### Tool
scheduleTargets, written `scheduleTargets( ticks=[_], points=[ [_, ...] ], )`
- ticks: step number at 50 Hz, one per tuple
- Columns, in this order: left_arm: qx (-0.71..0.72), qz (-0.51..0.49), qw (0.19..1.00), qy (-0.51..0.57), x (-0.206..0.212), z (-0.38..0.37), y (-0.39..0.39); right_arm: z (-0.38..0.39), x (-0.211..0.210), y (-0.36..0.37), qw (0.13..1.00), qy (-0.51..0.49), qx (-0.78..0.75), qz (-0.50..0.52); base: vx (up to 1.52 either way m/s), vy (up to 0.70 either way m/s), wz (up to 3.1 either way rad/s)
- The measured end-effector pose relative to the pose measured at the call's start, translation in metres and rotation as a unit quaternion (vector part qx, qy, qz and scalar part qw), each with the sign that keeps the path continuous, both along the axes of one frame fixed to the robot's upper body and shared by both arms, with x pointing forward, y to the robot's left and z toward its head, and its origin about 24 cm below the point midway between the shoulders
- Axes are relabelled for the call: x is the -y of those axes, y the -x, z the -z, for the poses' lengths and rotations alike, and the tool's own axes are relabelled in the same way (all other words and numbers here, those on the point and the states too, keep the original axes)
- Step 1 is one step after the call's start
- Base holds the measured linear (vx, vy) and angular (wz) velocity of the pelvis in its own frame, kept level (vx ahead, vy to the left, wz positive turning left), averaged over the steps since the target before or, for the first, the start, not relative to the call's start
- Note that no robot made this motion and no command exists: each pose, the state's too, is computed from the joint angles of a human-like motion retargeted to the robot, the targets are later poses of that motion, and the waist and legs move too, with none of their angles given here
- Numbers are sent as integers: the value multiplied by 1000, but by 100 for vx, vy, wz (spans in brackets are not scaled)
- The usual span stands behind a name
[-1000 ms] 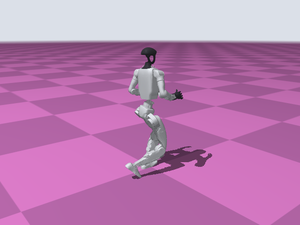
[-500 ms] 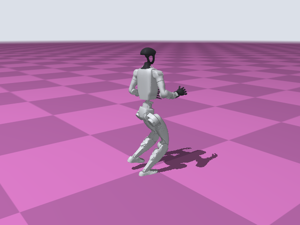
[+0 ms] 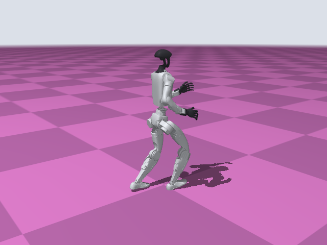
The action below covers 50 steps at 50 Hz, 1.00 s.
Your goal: Run
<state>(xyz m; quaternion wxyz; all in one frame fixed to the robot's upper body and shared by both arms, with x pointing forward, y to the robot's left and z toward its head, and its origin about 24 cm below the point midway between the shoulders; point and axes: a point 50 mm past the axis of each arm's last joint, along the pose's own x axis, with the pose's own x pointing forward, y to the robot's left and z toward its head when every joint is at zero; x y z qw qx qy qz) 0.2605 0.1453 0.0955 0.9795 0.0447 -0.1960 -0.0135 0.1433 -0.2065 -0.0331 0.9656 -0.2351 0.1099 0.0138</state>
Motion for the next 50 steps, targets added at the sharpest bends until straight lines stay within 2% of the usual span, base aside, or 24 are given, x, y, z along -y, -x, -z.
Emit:
scheduleTargets(
  ticks=[7,11,15,23,31,37,42,50],
  points=[
    [-160,8,987,-18,-8,67,29,-19,-9,-27,998,5,67,4,-4,-7,-17],
    [-277,-36,960,-26,-35,112,56,-46,-27,-71,988,24,148,-24,-1,-1,2],
    [-333,-69,940,-12,-66,128,91,-73,-44,-95,977,-7,210,-39,2,3,33],
    [-325,-97,941,20,-84,118,114,-60,-50,-80,982,-25,178,-65,1,6,36],
    [-184,-118,976,-10,-66,74,46,7,-34,-40,998,28,38,-35,-1,1,-5],
    [-150,-94,984,1,-51,62,19,26,-9,-19,999,47,-13,7,1,-2,-41],
    [-200,-69,977,-22,-47,86,25,31,1,-19,998,54,-26,31,0,-5,-30],
    [-407,-90,907,-59,-64,173,85,24,-4,-51,997,75,1,14,-2,-4,-11]
  ],
)
